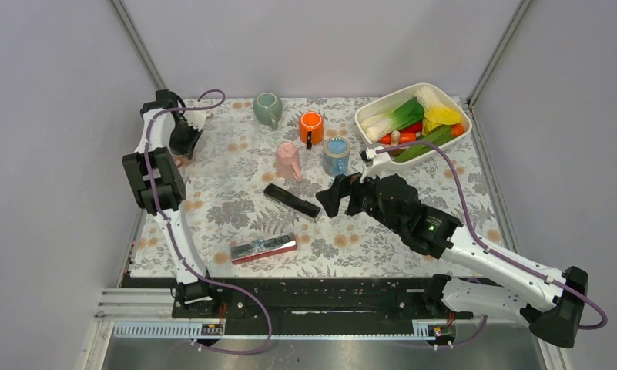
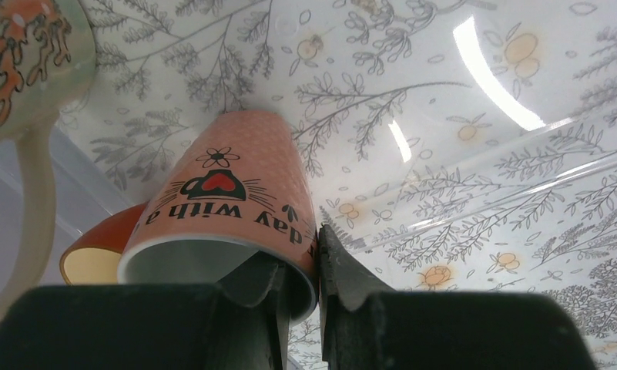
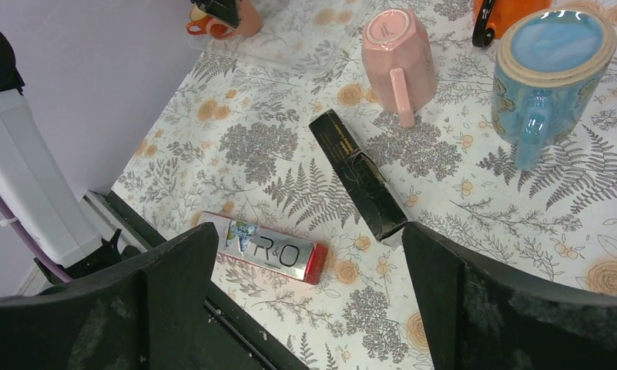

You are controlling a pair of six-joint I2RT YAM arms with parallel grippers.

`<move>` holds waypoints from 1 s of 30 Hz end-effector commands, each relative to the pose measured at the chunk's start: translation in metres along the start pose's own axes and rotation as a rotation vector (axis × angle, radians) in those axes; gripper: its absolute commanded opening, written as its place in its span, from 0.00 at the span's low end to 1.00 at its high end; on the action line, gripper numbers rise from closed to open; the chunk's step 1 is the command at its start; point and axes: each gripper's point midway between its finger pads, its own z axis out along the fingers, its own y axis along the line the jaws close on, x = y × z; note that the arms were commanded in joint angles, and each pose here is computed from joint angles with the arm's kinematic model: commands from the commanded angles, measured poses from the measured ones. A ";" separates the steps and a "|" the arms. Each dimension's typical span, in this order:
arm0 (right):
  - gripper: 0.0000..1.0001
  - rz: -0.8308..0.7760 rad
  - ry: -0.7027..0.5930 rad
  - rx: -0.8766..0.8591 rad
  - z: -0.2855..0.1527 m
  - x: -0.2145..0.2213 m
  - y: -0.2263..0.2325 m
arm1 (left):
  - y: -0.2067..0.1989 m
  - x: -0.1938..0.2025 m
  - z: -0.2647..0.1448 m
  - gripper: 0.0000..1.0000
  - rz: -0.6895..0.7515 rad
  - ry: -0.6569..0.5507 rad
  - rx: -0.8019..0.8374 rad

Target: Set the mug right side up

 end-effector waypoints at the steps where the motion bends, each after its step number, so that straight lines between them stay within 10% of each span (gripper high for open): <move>1: 0.99 -0.020 -0.029 0.023 -0.003 -0.006 -0.004 | 0.020 0.007 -0.017 0.00 0.023 0.009 -0.040; 8: 1.00 -0.046 -0.007 0.090 0.003 -0.001 -0.016 | 0.018 0.013 -0.020 0.02 0.032 0.013 -0.013; 14: 0.99 -0.058 0.006 0.110 0.005 0.004 -0.020 | 0.010 0.008 -0.021 0.37 0.023 -0.026 0.019; 30: 0.99 -0.351 0.190 0.488 0.075 0.021 -0.127 | -0.022 -0.025 -0.111 0.78 0.025 -0.282 -0.011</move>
